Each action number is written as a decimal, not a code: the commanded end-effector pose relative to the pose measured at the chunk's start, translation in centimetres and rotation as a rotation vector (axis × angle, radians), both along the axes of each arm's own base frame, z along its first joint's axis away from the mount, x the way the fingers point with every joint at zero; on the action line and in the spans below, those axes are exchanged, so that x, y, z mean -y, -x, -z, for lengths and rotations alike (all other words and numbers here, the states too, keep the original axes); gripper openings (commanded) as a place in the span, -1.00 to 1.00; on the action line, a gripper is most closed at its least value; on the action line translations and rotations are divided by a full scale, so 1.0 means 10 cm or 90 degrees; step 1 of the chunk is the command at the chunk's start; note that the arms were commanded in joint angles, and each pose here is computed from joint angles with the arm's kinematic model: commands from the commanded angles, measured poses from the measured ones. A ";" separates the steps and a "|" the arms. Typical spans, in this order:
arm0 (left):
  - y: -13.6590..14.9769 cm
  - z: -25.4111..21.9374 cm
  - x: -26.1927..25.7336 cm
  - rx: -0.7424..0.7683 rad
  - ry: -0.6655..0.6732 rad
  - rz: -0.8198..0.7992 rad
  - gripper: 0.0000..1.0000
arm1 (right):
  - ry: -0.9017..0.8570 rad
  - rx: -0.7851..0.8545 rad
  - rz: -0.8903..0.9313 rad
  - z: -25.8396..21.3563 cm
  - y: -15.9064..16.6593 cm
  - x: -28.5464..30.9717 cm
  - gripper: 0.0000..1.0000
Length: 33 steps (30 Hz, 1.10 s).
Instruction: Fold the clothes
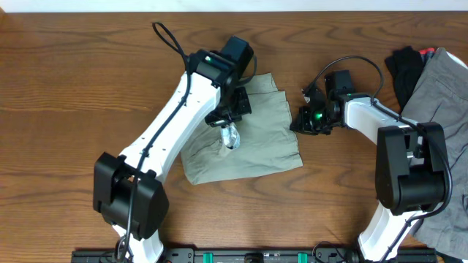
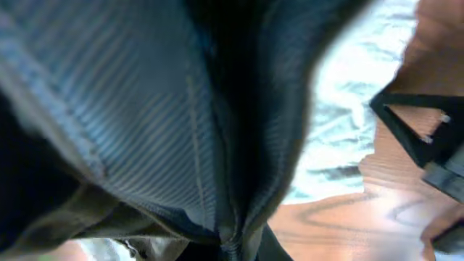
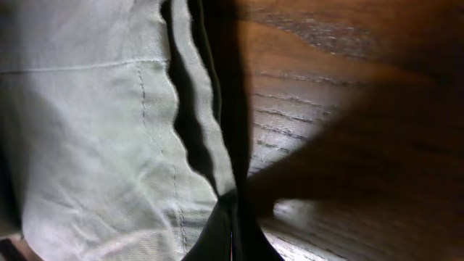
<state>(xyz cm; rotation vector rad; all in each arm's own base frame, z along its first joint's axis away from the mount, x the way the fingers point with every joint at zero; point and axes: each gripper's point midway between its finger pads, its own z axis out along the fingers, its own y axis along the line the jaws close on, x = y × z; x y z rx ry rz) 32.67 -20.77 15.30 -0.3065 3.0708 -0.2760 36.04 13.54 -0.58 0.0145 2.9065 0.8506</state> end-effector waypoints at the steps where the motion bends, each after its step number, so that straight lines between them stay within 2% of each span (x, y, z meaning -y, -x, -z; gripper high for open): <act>1: -0.13 -0.42 0.15 0.069 0.034 0.030 -0.88 | 0.082 -0.049 0.006 0.30 0.17 0.15 -0.97; 4: -0.10 -0.56 0.28 0.090 0.047 0.049 -0.88 | 0.088 -0.048 0.007 0.30 0.17 0.16 -0.98; 8: -0.02 -0.51 0.47 0.089 0.049 0.074 -0.88 | 0.089 -0.049 0.007 0.31 0.17 0.17 -0.97; 14: -0.02 -0.18 0.53 0.050 0.004 0.085 -0.88 | 0.089 -0.049 0.006 0.31 0.17 0.16 -0.96; 18: -0.03 0.08 0.55 0.012 -0.020 0.086 -0.88 | 0.088 -0.050 0.010 0.30 0.17 0.19 -0.85; 22: -0.07 0.26 0.59 -0.002 -0.027 0.088 -0.88 | 0.055 -0.043 -0.001 0.13 0.19 0.25 -0.81; 26: -0.14 0.29 0.66 0.009 -0.015 0.079 -0.86 | 0.054 -0.035 0.044 -0.11 0.17 0.50 -0.78; 27: -0.15 0.29 0.67 0.012 -0.012 0.074 -0.73 | 0.053 -0.030 0.058 -0.19 0.16 0.57 -0.77; 28: -0.16 0.28 0.68 0.013 -0.008 0.070 -0.34 | 0.053 -0.025 0.068 -0.26 0.16 0.63 -0.76; 29: -0.15 0.28 0.70 0.009 0.000 0.072 -0.05 | 0.053 -0.019 0.074 -0.32 0.16 0.67 -0.75; 30: -0.13 0.28 0.72 0.003 0.009 0.073 0.06 | 0.053 -0.012 0.080 -0.38 0.16 0.71 -0.75; 33: -0.10 0.20 0.73 0.000 0.033 0.107 0.21 | 0.054 0.006 0.090 -0.54 0.17 0.78 -0.74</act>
